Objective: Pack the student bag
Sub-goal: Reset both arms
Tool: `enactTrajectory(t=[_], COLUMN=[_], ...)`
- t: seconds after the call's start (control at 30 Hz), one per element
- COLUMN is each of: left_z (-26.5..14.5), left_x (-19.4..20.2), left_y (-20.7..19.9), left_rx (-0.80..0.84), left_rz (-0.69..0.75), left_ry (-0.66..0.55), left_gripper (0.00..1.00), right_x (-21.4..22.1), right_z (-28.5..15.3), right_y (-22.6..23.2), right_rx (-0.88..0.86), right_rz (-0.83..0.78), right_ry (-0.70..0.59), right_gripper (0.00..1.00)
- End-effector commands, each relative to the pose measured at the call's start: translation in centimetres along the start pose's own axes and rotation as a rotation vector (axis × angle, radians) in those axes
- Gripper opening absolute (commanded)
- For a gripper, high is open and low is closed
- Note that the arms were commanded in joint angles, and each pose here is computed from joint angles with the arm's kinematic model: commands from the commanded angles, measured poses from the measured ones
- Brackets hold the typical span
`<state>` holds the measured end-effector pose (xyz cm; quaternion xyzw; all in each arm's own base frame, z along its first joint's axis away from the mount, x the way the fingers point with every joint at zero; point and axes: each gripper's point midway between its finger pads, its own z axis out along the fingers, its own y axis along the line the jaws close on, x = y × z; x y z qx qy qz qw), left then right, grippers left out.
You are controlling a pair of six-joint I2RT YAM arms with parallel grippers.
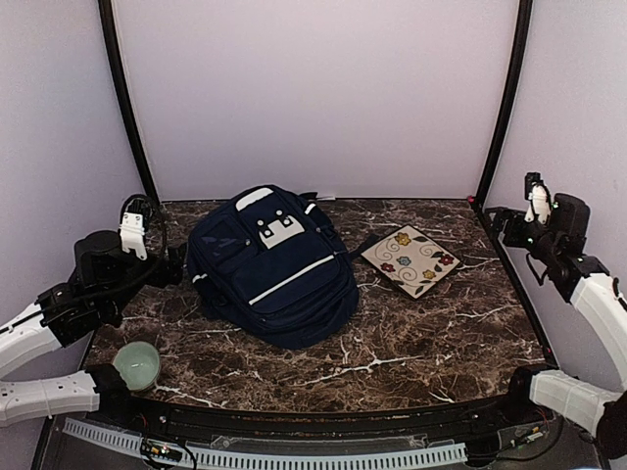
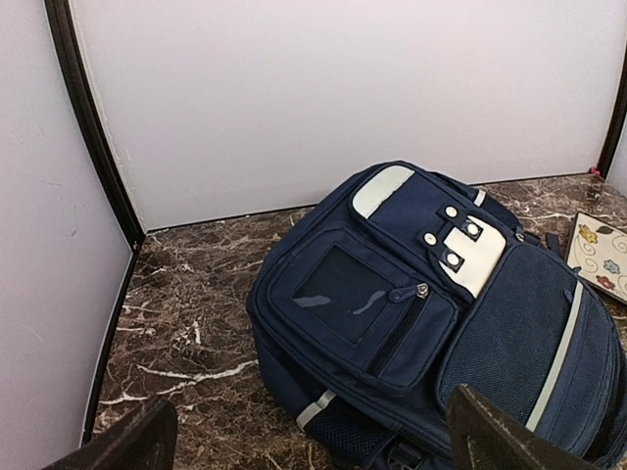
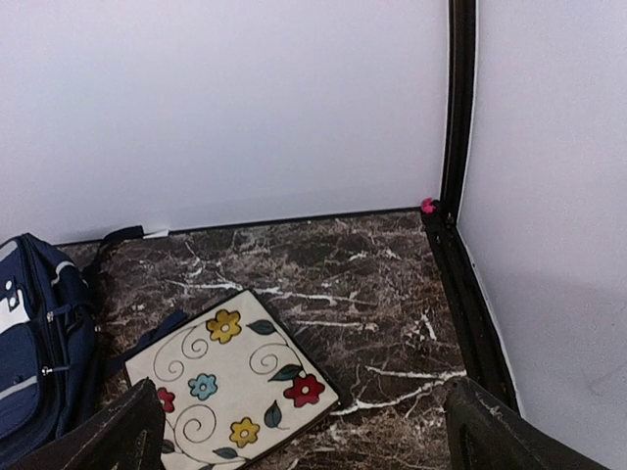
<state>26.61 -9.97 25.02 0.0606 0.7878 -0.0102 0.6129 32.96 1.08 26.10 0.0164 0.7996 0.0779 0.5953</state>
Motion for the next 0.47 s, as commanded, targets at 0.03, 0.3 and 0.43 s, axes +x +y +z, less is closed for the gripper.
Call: enactTrajectory(t=[0.03,0.3,0.43], left_z=[0.1,0.3,0.1], left_x=[0.4,0.8,0.5], left_y=[0.5,0.9,1.0], left_rx=[-0.03,-0.068,-0.065], left_rz=[-0.037,-0.023,-0.027], left_ry=[0.005,0.058,0.049], left_gripper=[0.99,0.99,0.99], right_x=[-3.2,-2.4,-1.8], right_z=[-1.1,-0.7,-0.1], right_y=[0.2,0.0,-0.2], right_rx=[-0.019,-0.022,-0.032], right_rz=[0.009,-0.007,0.003], right_ry=[-0.131,-0.116,-0.095], right_gripper=[1.0,1.0,1.0])
